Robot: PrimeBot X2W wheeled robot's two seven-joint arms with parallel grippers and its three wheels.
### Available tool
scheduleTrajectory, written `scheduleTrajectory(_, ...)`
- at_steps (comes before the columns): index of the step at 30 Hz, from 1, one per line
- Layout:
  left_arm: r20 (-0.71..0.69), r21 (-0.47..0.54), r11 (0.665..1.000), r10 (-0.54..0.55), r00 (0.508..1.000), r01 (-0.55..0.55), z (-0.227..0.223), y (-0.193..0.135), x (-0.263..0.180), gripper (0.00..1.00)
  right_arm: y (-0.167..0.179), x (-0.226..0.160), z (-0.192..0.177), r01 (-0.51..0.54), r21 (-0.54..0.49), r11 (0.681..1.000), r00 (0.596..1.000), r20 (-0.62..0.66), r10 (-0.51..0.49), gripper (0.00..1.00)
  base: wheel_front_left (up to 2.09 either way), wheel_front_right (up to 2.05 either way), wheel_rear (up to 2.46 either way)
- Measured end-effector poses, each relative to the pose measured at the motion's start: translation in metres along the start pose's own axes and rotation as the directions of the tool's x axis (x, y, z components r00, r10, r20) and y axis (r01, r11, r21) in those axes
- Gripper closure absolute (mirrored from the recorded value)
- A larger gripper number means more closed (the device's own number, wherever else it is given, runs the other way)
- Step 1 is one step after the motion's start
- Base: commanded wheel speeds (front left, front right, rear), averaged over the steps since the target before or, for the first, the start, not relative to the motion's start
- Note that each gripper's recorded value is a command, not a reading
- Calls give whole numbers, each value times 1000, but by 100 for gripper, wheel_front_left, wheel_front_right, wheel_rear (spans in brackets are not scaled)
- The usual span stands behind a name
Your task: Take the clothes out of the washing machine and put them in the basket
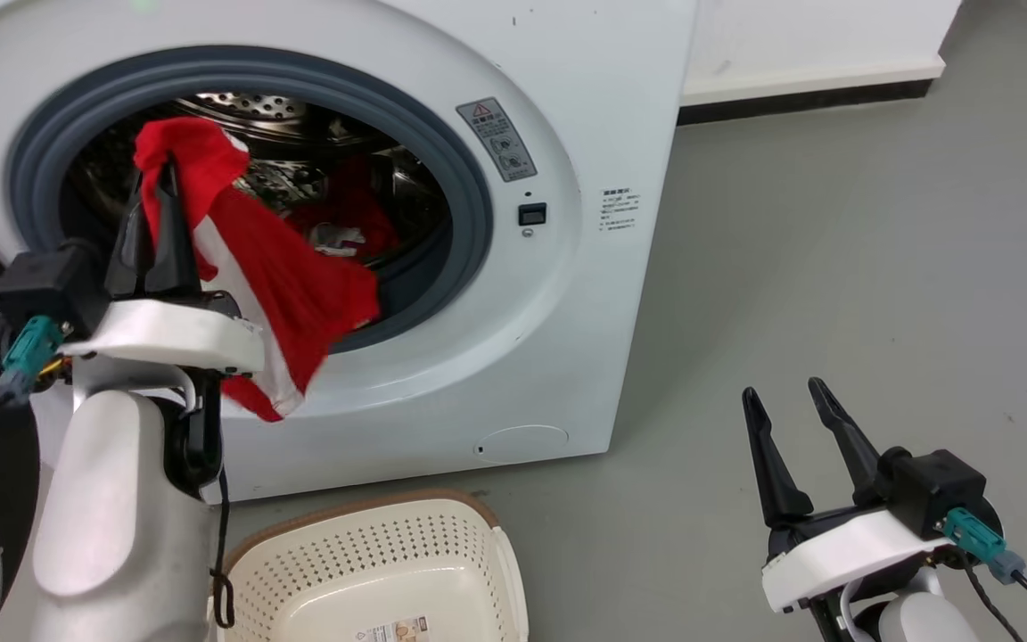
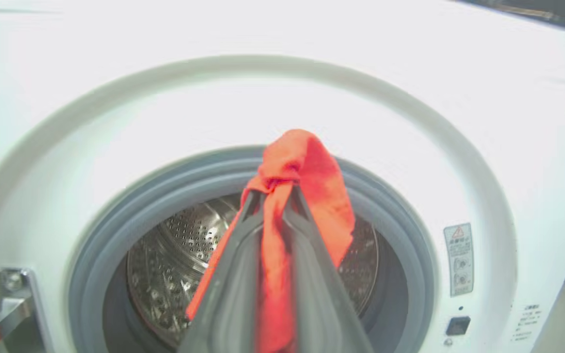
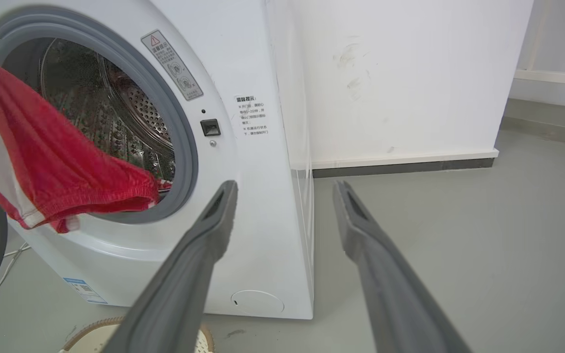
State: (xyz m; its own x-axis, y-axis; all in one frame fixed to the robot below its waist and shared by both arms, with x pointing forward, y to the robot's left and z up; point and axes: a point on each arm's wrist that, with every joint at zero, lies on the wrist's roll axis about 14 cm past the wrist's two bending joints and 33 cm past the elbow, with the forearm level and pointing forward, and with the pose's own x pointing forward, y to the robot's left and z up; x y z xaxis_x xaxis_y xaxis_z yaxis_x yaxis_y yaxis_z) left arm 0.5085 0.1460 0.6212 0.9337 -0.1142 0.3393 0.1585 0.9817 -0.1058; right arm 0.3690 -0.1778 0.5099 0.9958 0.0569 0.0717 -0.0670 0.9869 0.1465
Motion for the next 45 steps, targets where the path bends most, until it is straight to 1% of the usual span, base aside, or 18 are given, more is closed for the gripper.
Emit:
scheduleTrajectory(5, 133, 2, 1000, -10, 991, 10, 42, -5, -18, 100, 8, 2, 3, -23, 0, 1000, 1000, -1, 23, 0, 0, 0, 0)
scheduleTrajectory(9, 126, 2, 1000, 2, 992, -3, 44, -5, -41, 100, 11, 1, 0, -31, 3, 1000, 999, -11, 31, 0, 0, 0, 0)
scheduleTrajectory(14, 16, -25, 999, 30, 999, -29, 17, -8, -74, 100, 12, 5, -6, -37, -2, 999, 999, -35, 37, 0, 0, 0, 0)
scheduleTrajectory(17, -129, -62, 996, 52, 990, -60, -19, -8, -100, 100, 16, 8, -9, -51, -4, 999, 998, -49, 50, 0, 0, 0, 0)
scheduleTrajectory(19, -234, -87, 993, 63, 970, -86, -47, -8, -119, 100, 18, 11, -11, -58, -5, 998, 997, -54, 58, 0, 0, 0, 0)
scheduleTrajectory(21, -322, -102, 989, 72, 944, -110, -74, -7, -134, 100, 20, 15, -13, -65, -6, 998, 996, -57, 64, 0, 0, 0, 0)
scheduleTrajectory(24, -447, -117, 984, 71, 892, -137, -113, -8, -159, 100, 23, 22, -16, -78, -4, 997, 995, -62, 78, 0, 0, 0, 0)
scheduleTrajectory(27, -539, -114, 980, 77, 839, -163, -148, -6, -178, 100, 24, 28, -23, -82, -3, 997, 994, -79, 81, 0, 0, 0, 0)
scheduleTrajectory(29, -579, -114, 979, 74, 812, -171, -167, -6, -185, 100, 24, 33, -28, -84, -2, 996, 992, -91, 83, 0, 0, 0, 0)
scheduleTrajectory(30, -627, -128, 979, 41, 778, -155, -195, -12, -186, 100, 24, 40, -37, -87, 1, 996, 990, -108, 87, 0, 0, 0, 0)
scheduleTrajectory(36, -721, -106, 987, 7, 693, -120, -252, -12, -184, 100, 18, 56, -56, -79, 3, 997, 987, -137, 79, 0, 0, 0, 0)
scheduleTrajectory(38, -742, -108, 987, -1, 671, -118, -269, -12, -179, 100, 15, 61, -63, -74, 6, 997, 987, -145, 75, 0, 0, 0, 0)
scheduleTrajectory(41, -780, -108, 989, -21, 625, -102, -295, -14, -178, 100, 8, 67, -75, -61, 8, 998, 985, -162, 62, 0, 0, 0, 0)
scheduleTrajectory(42, -796, -106, 990, -30, 604, -91, -305, -15, -180, 100, 7, 69, -79, -58, 7, 998, 984, -170, 58, 0, 0, 0, 0)
scheduleTrajectory(43, -839, -96, 993, -41, 542, -74, -331, -14, -185, 100, 4, 76, -91, -57, 12, 998, 981, -185, 58, 0, 0, 0, 0)
scheduleTrajectory(45, -864, -91, 993, -44, 502, -69, -348, -14, -190, 100, 3, 80, -98, -56, 16, 998, 979, -194, 58, 0, 0, 0, 0)
